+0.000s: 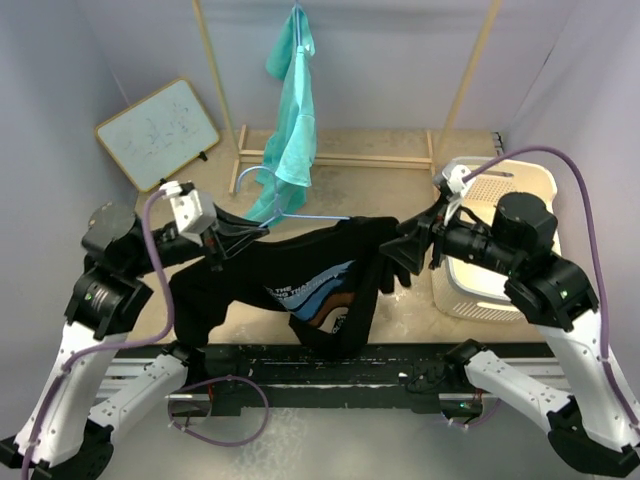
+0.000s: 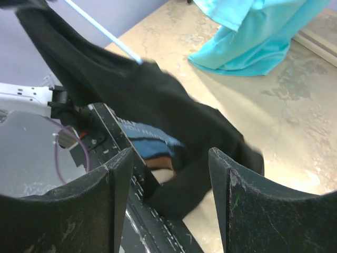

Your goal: Remove the t-shirt from the hanger

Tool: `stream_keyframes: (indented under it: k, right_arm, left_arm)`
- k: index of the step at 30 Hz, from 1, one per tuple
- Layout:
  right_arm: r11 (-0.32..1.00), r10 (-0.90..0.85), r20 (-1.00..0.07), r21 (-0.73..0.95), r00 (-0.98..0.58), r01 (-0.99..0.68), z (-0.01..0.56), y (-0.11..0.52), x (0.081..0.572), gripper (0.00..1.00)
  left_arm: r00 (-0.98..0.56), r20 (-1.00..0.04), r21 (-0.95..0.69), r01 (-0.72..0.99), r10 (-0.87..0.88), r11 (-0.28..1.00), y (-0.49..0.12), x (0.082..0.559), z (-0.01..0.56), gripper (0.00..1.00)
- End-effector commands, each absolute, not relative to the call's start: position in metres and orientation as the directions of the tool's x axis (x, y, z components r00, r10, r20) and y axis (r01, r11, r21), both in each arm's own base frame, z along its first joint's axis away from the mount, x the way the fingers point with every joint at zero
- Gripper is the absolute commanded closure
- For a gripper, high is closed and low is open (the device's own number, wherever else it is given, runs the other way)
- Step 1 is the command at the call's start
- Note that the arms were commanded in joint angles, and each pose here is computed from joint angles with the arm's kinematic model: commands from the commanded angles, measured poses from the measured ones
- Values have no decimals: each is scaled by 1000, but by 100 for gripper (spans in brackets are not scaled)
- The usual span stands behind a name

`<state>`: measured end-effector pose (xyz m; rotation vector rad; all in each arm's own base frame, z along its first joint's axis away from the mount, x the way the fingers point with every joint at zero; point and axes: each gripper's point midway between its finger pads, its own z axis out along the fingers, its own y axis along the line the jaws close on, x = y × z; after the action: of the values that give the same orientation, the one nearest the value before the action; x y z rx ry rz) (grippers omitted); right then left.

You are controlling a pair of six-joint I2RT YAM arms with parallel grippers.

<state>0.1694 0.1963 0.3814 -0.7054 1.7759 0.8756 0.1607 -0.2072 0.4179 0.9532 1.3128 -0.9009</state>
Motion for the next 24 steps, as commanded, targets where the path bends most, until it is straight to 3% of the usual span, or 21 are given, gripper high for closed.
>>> stream_keyframes:
  k: [1, 13, 24]
  right_arm:
    - [642, -114, -943, 171, -313, -748, 362, 183, 179, 38]
    - [591, -101, -973, 107, -205, -799, 375, 190, 179, 37]
    - [380, -145, -966, 143, -212, -914, 363, 213, 150, 41]
  left_arm:
    - [188, -982, 159, 879, -20, 449, -188, 151, 453, 100]
    - [176, -984, 155, 930, -32, 333, -187, 108, 455, 100]
    - [218, -974, 185, 920, -57, 345, -185, 107, 474, 100]
